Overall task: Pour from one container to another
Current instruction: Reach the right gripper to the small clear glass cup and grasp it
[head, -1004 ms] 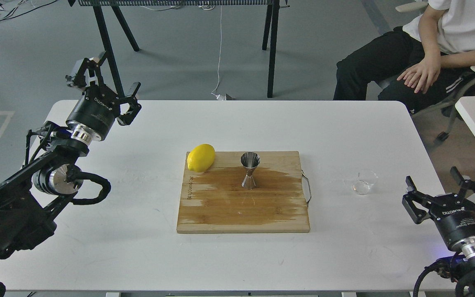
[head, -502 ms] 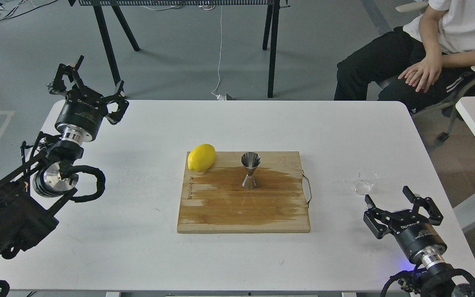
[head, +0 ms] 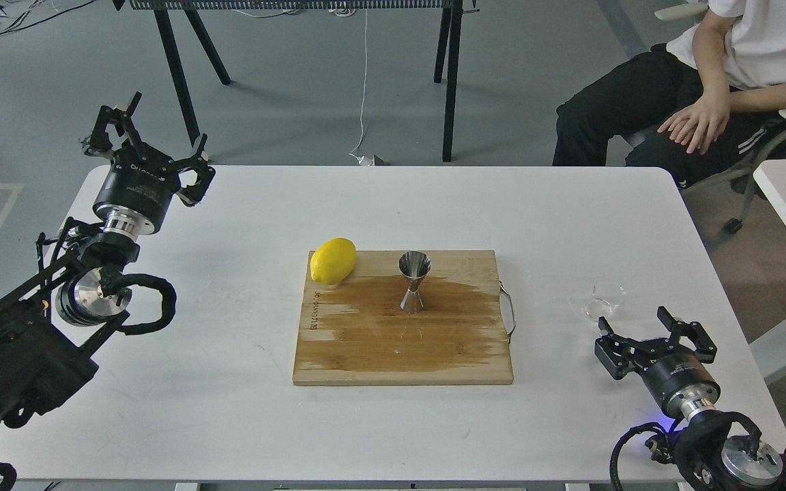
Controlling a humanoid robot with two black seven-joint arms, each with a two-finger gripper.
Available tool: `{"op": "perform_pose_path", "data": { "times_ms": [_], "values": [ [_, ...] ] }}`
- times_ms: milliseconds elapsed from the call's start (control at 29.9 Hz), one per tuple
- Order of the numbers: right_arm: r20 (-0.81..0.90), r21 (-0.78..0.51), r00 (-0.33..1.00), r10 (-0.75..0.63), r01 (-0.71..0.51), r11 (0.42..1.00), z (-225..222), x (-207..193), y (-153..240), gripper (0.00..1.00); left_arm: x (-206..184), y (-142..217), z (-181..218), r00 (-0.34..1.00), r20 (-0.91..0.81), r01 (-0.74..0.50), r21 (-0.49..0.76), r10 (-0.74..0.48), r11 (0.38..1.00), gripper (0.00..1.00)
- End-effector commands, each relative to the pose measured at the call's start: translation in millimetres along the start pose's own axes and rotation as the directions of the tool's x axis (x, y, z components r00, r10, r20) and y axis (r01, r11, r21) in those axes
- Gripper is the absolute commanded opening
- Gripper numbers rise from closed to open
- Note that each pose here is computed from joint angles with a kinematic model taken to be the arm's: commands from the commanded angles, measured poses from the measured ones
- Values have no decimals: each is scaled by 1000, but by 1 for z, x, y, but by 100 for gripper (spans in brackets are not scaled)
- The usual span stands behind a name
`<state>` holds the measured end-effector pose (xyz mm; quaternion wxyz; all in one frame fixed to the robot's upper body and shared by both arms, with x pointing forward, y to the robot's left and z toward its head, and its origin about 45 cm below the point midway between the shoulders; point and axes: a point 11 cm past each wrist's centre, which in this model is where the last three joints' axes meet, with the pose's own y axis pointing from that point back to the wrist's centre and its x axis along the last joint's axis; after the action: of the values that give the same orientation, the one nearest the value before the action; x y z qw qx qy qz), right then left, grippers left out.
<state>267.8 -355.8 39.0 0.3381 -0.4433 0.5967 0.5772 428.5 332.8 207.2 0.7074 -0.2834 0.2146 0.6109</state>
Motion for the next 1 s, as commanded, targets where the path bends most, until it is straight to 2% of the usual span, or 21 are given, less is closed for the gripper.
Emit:
{"op": "perform_pose_path", "data": {
  "times_ms": [0, 268, 569, 903, 970],
  "values": [
    [15, 7, 999, 38, -38, 999, 4, 0, -16, 93, -6, -7, 6, 1000, 11, 17, -7, -17, 1000, 100],
    [35, 11, 997, 74, -74, 997, 10, -2, -38, 78, -9, -11, 12, 1000, 16, 26, -17, -26, 1000, 100],
    [41, 4, 996, 80, -80, 997, 14, 0, -40, 67, -10, -12, 12, 999, 18, 29, -18, -29, 999, 100],
    [36, -2, 997, 69, -69, 998, 15, -6, -43, 64, -14, -16, 16, 999, 23, 39, -24, -39, 999, 100],
    [15, -23, 998, 65, -65, 998, 21, -7, -45, 58, -14, -16, 16, 999, 22, 39, -26, -39, 999, 100]
  ]
}}
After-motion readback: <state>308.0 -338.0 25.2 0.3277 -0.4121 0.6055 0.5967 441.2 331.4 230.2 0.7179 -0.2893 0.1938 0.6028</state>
